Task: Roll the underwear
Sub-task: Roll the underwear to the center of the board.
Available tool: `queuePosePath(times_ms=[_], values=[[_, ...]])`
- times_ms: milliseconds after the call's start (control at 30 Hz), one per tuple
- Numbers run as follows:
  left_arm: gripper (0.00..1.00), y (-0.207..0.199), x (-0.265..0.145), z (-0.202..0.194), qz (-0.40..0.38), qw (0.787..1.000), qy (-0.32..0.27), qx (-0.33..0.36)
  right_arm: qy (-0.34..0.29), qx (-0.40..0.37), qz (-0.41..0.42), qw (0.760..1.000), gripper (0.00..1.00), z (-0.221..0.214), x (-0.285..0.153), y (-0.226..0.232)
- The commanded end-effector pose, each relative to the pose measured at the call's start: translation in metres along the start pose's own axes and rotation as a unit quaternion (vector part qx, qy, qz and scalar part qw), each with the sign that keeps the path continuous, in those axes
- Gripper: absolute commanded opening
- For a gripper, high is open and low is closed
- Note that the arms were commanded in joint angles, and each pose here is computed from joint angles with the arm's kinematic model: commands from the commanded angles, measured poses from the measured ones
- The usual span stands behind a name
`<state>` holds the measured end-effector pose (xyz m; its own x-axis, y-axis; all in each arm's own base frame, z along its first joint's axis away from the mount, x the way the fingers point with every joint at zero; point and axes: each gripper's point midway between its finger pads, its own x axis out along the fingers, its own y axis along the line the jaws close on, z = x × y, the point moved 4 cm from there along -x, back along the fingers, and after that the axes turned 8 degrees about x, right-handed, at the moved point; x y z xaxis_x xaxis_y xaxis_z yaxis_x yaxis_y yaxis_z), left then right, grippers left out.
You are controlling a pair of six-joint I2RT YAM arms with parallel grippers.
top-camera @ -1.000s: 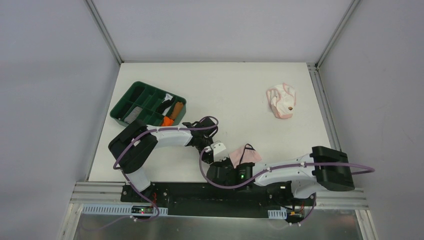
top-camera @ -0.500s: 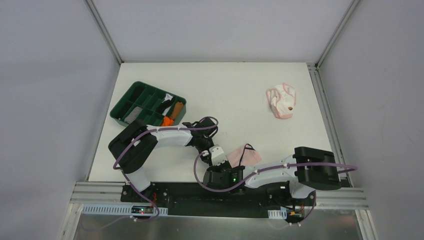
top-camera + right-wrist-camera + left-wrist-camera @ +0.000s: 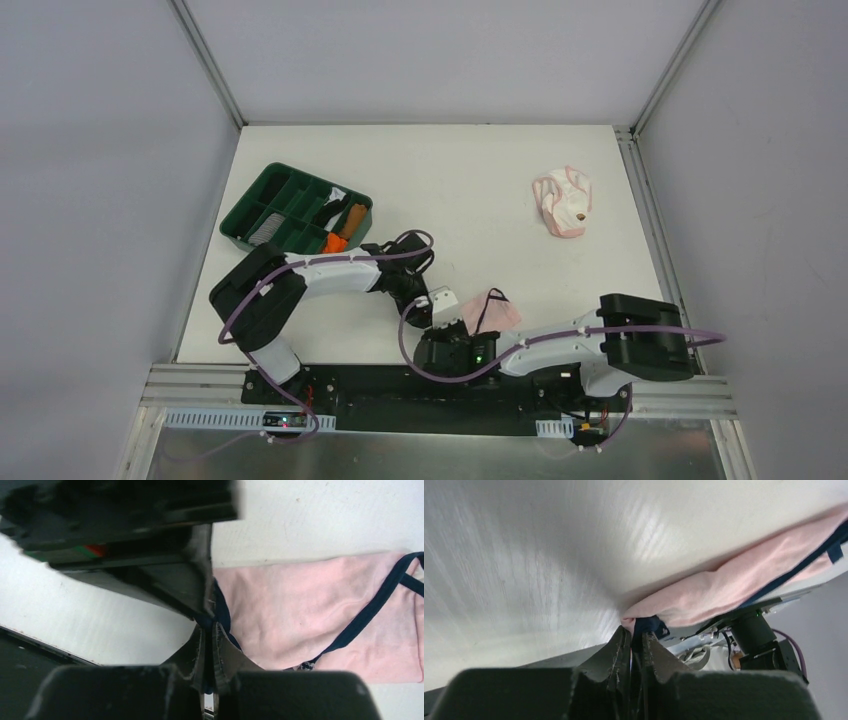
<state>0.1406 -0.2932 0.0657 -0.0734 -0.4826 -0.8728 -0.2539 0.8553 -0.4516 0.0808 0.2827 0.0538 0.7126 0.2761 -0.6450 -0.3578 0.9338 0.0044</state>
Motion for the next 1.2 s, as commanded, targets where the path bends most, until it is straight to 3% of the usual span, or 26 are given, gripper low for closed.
queuePosePath(times_ms=[0,133,233,500,700,1000,1167], values=[[0.18,-0.003,-0.026,0.005,-0.013,0.999,-0.029,-0.01,0.026,0.069,0.035,0.997,0.0,-0.006,0.0,-0.011],[0.43,-0.008,-0.042,0.011,-0.039,0.998,-0.042,-0.005,0.035,0.154,0.084,0.984,0.0,-0.004,0.002,-0.016],[0.54,-0.008,-0.05,0.013,-0.051,0.997,-0.051,-0.002,0.044,0.204,0.109,0.972,0.0,-0.002,0.002,-0.022],[0.56,-0.006,-0.048,0.012,-0.062,0.997,-0.043,0.024,0.07,0.357,0.188,0.912,0.0,-0.006,0.002,-0.046],[0.59,-0.013,-0.031,0.008,-0.071,0.995,-0.009,0.073,0.099,0.42,0.226,0.873,0.0,-0.014,0.003,-0.058],[0.59,-0.016,-0.008,0.01,-0.083,0.993,-0.005,0.083,0.12,0.458,0.254,0.844,0.0,-0.015,0.001,-0.064],[0.57,-0.025,-0.003,0.012,-0.126,0.989,-0.023,0.07,0.125,0.458,0.254,0.843,0.0,-0.015,0.002,-0.064]])
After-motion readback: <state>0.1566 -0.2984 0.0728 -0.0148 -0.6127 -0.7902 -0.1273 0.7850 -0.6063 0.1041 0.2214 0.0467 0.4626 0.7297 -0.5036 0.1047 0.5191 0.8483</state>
